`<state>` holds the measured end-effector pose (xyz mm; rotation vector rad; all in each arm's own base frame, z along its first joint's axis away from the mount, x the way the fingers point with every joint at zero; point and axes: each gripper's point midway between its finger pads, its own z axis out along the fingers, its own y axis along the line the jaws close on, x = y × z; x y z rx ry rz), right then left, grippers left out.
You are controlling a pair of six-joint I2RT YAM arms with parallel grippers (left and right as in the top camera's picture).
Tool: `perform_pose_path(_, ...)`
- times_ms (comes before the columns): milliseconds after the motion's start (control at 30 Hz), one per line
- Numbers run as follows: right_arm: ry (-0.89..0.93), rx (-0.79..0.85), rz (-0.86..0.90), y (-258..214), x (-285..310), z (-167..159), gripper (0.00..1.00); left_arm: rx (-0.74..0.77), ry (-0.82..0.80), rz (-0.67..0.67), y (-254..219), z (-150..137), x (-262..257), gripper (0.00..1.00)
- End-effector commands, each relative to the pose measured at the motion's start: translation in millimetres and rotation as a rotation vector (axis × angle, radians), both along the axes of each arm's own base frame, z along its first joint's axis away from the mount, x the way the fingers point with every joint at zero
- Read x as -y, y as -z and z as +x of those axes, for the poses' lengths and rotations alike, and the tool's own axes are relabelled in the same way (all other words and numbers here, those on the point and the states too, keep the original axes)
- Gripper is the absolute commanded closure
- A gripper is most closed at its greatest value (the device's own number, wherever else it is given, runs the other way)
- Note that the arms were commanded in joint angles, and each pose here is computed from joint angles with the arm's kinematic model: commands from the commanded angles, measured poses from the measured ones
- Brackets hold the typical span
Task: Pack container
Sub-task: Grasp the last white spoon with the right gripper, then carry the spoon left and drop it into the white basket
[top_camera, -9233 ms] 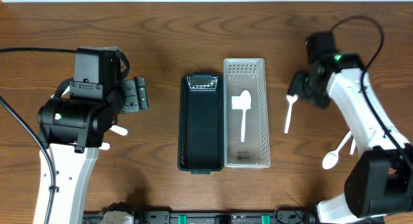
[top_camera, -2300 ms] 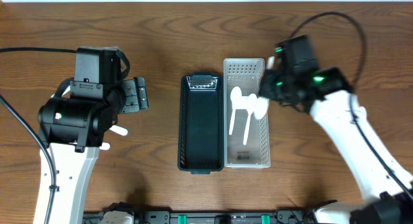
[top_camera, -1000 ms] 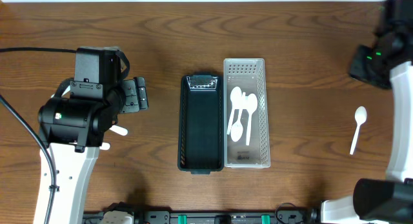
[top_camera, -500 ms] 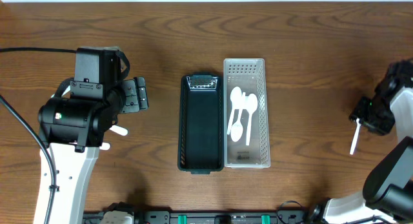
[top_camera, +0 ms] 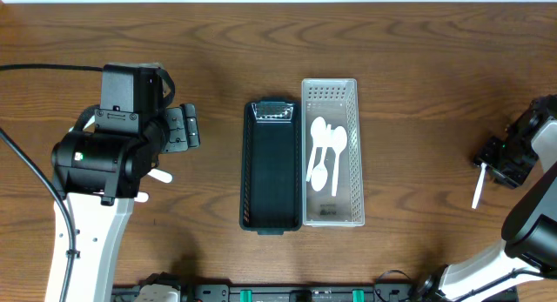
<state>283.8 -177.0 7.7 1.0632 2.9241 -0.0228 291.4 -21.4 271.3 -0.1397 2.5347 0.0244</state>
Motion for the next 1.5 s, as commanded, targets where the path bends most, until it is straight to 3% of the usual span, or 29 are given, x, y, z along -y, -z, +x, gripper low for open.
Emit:
perform_pose_path(0,-0.011,-0.014,0.019,12.2,-0.6,-0.9,0.41,-0.004,-0.013,0.005,1.2,-0.5,-3.0,0.14)
perform_pose_path(133,-0.011,-0.034,0.032,23.6,-1.3,-2.0,0.46,-0.004,-0.013,0.005,1.2,-0.5,-3.0,0.14)
perform_pose_path(233,-0.01,-0.059,0.052,33.9,-4.1,-5.2,0.55,-0.004,-0.013,0.005,1.2,-0.5,-3.0,0.14)
perform_pose_path(333,-0.01,-0.083,0.068,41.3,-6.8,-8.8,0.87,-0.004,-0.013,0.005,1.2,-0.5,-3.0,0.14)
perform_pose_path(400,-0.008,-0.085,0.073,41.6,-8.3,-9.1,0.98,-0.004,-0.013,0.005,1.2,-0.5,-3.0,0.14)
perform_pose_path(667,-0.031,-0.037,0.131,18.3,-31.5,14.7,0.99,-0.004,-0.013,0.005,1.2,-0.5,-3.0,0.14)
perform_pose_path(867,-0.18,0.136,0.069,-80.3,-66.0,78.8,0.99,-0.004,-0.013,0.005,1.2,-0.5,-3.0,0.13)
perform_pose_path(1100,-0.404,0.44,0.034,-208.1,-173.9,136.1,0.99,-0.004,-0.013,0.005,1.2,-0.5,-3.0,0.14)
perform_pose_path(1267,-0.52,0.458,0.097,-211.2,-263.0,135.0,0.99,-0.004,-0.013,0.005,1.2,-0.5,-3.0,0.14)
perform_pose_path(1467,-0.683,0.344,0.094,-163.6,-340.8,120.6,0.99,-0.004,-0.013,0.005,1.2,-0.5,-3.0,0.14)
